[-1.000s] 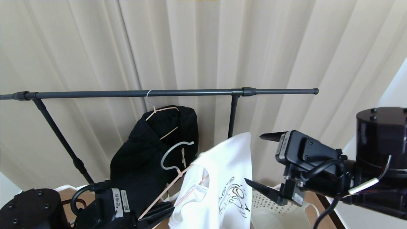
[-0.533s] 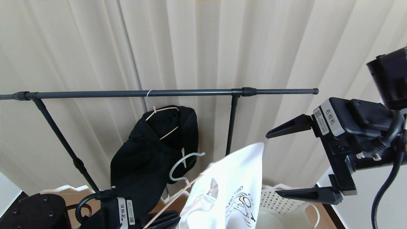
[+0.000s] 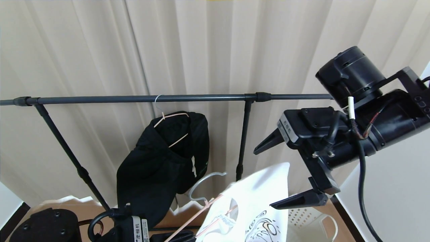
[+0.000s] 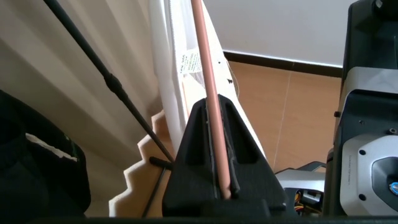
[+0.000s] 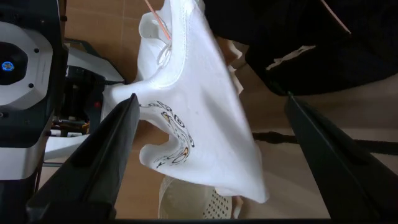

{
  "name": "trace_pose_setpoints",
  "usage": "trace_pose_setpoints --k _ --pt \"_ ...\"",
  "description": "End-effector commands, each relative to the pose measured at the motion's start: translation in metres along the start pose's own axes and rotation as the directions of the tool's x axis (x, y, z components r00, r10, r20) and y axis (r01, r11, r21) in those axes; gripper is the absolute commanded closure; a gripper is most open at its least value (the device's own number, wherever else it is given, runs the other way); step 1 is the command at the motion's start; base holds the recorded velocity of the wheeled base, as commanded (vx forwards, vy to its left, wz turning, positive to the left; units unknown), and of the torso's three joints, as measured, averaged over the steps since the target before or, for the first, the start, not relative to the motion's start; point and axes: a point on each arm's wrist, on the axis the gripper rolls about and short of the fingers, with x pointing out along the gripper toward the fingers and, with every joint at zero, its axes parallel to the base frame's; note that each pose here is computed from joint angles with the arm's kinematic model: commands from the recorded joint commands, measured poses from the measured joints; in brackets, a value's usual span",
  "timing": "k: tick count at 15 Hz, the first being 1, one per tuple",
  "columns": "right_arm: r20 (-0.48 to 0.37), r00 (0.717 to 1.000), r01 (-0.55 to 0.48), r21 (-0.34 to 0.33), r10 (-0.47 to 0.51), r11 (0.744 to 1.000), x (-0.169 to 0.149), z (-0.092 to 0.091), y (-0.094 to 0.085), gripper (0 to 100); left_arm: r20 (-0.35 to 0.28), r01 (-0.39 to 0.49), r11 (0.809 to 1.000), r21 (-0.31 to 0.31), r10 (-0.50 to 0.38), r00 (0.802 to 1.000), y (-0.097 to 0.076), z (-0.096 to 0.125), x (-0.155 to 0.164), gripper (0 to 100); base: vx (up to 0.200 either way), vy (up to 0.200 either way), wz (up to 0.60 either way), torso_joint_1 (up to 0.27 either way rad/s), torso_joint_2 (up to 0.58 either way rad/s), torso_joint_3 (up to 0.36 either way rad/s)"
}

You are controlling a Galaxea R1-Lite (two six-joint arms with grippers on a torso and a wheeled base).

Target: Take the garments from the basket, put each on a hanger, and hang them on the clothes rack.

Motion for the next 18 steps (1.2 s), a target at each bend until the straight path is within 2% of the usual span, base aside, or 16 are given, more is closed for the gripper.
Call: trace_pose_setpoints --k 1,5,10,18 --pt "-0.006 0.999 -0.043 -0.011 0.042 0.999 0.023 0.006 -0.010 0 -0.004 0.003 1.000 -0.002 -0.003 1.000 0.000 -0.001 0.001 100 0.000 0.000 0.00 0.000 0.00 0.000" --pt "-0.018 0.997 -0.075 -0.011 0.075 0.997 0.044 0.008 -0.019 0 0.002 0.001 1.000 0.001 -0.001 1.000 0.000 0.000 0.000 100 0.000 0.000 0.00 0.000 0.00 0.000" --pt "-0.045 0.993 -0.110 0.017 0.110 0.994 0.042 0.012 -0.023 0 0.021 -0.002 1.000 0.009 0.002 1.000 -0.001 0.003 -0.002 100 0.000 0.000 0.00 0.000 0.00 0.000" --pt "-0.056 0.991 -0.120 0.034 0.122 0.992 0.059 0.010 -0.035 0 0.032 0.003 1.000 0.015 -0.003 0.999 -0.002 0.006 -0.002 100 0.000 0.000 0.00 0.000 0.00 0.000"
